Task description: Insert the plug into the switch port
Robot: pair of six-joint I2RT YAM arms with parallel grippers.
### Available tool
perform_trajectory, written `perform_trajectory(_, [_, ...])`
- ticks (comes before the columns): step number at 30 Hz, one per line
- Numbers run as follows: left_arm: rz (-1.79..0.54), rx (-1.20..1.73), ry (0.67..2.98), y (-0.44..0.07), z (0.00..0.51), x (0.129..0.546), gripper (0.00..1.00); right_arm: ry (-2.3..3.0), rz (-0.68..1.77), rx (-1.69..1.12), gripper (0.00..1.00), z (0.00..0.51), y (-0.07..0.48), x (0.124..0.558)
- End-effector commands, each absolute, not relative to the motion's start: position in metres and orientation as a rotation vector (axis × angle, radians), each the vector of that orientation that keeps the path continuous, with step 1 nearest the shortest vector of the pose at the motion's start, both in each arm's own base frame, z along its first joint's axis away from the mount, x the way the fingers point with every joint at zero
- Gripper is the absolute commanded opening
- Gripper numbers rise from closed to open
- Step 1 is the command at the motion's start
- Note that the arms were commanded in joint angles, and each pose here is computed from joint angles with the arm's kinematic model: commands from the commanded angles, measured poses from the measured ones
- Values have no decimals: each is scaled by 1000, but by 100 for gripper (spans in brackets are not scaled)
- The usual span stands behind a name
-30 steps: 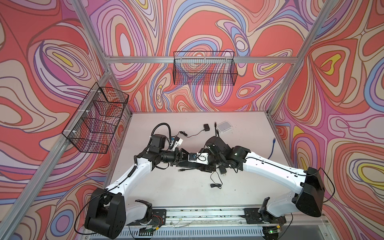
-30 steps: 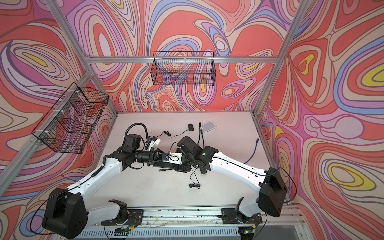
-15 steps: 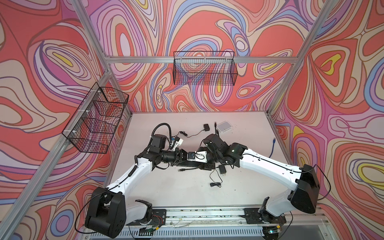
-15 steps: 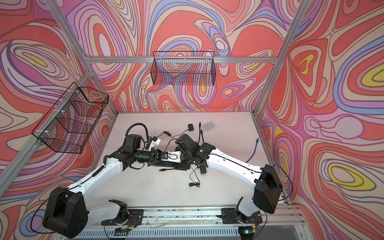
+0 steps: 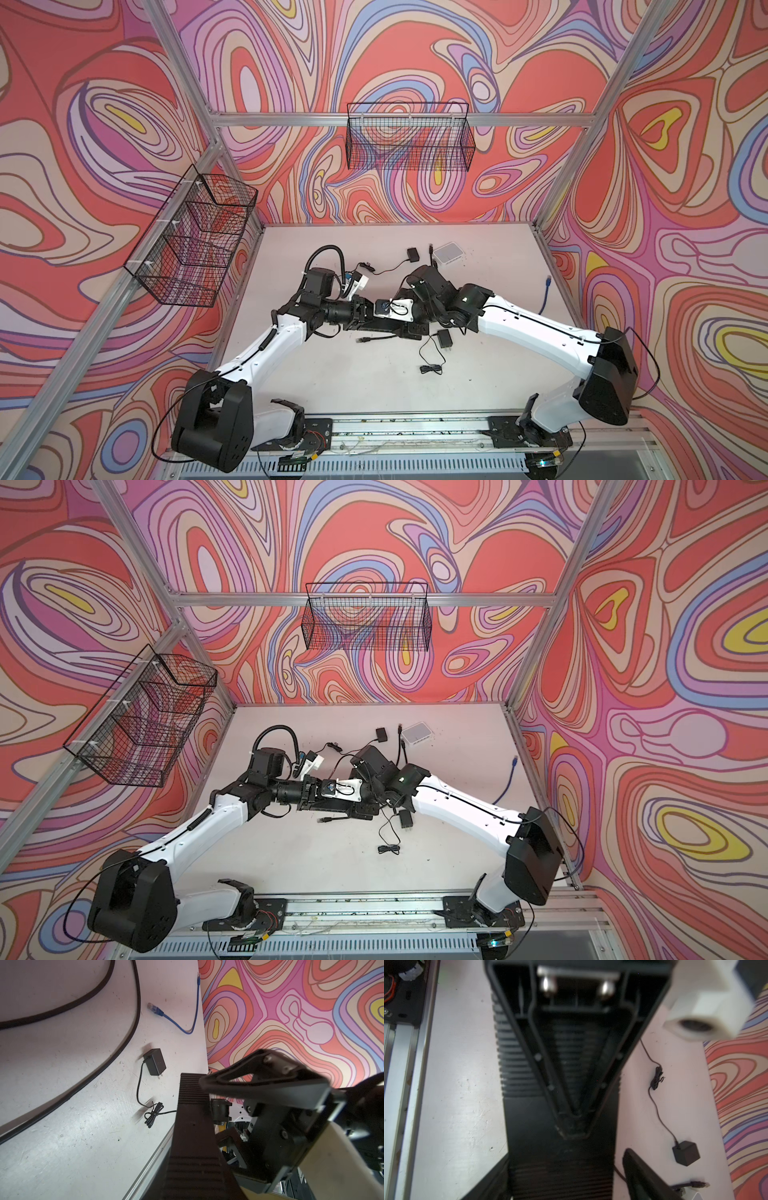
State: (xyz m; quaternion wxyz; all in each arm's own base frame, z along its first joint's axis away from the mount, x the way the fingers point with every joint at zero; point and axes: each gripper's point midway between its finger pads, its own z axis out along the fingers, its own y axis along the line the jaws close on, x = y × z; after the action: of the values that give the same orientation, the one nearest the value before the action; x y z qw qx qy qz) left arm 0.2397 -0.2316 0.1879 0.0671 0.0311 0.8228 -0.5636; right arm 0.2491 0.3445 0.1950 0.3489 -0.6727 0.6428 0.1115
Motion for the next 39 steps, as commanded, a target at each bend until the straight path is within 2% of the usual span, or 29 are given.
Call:
perform_trajectory(1, [-1705, 55, 2560, -233, 179, 230, 12, 1612, 264, -1547, 95, 234, 352, 272])
perform_trajectory(3, [-1685, 41, 2575, -232, 176, 231, 10, 1652, 266, -1505, 98, 233, 343, 270])
perform_trajectory(11, [-1645, -7, 2570, -233, 177, 247, 8, 1792, 176, -1265, 98, 230, 296, 273])
perform_trajectory(18, [-1457, -170, 2629, -220, 160, 260, 8, 1963, 5, -741, 98, 234, 217, 308])
perform_trajectory(24, [-1370, -283, 2585, -209, 162, 268, 8, 2263, -42, -418, 96, 198, 157, 319])
perform_trajectory(26, [-1357, -303, 2567, -207, 164, 270, 8, 2342, 0, -384, 92, 180, 152, 318])
perform_trajectory(32, [-1358, -317, 2546, -206, 169, 273, 8, 2548, -1, -362, 90, 134, 143, 311])
perform_trajectory(39, [-1363, -319, 2545, -206, 169, 271, 8, 2665, -312, -414, 90, 96, 110, 320])
